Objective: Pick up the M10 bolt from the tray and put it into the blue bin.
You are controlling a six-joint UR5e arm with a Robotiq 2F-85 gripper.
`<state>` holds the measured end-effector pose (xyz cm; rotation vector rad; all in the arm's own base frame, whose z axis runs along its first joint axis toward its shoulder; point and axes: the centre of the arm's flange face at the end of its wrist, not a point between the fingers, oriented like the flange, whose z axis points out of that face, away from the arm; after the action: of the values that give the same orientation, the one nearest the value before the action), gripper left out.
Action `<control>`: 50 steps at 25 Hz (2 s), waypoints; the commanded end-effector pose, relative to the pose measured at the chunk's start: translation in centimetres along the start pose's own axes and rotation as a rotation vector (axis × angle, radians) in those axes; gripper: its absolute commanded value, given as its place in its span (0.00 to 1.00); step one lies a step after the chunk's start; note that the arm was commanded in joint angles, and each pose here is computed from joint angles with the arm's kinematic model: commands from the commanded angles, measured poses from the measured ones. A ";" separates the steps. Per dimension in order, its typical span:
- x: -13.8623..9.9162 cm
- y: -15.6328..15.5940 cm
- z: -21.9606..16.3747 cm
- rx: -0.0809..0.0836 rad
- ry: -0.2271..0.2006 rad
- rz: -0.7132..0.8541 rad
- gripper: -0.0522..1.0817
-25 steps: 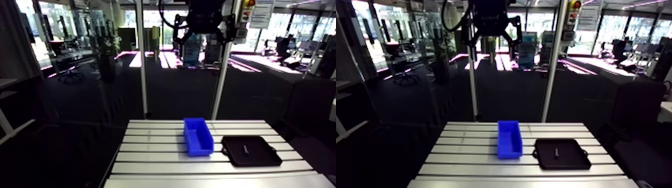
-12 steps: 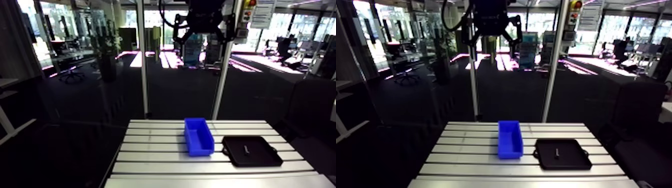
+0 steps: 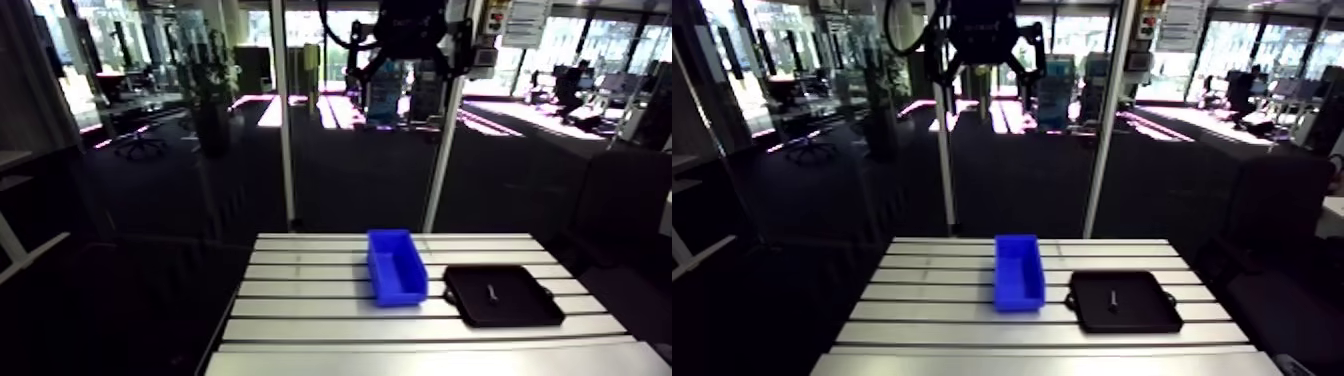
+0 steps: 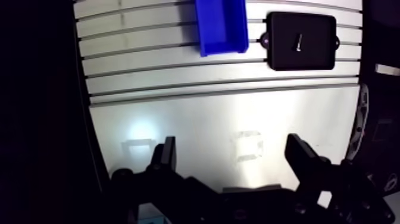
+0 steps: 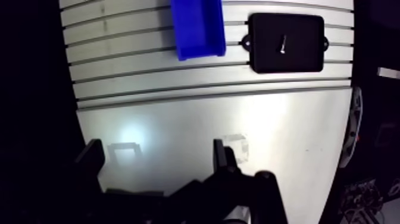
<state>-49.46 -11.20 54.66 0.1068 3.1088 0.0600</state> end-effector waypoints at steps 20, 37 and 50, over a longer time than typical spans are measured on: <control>7.5 18.5 9.3 0.017 -0.008 0.178 0.07; 8.4 21.4 21.1 0.028 -0.027 0.153 0.10; 7.5 23.4 25.7 0.037 -0.044 0.120 0.10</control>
<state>-55.17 12.49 31.40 0.3096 3.0560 0.0070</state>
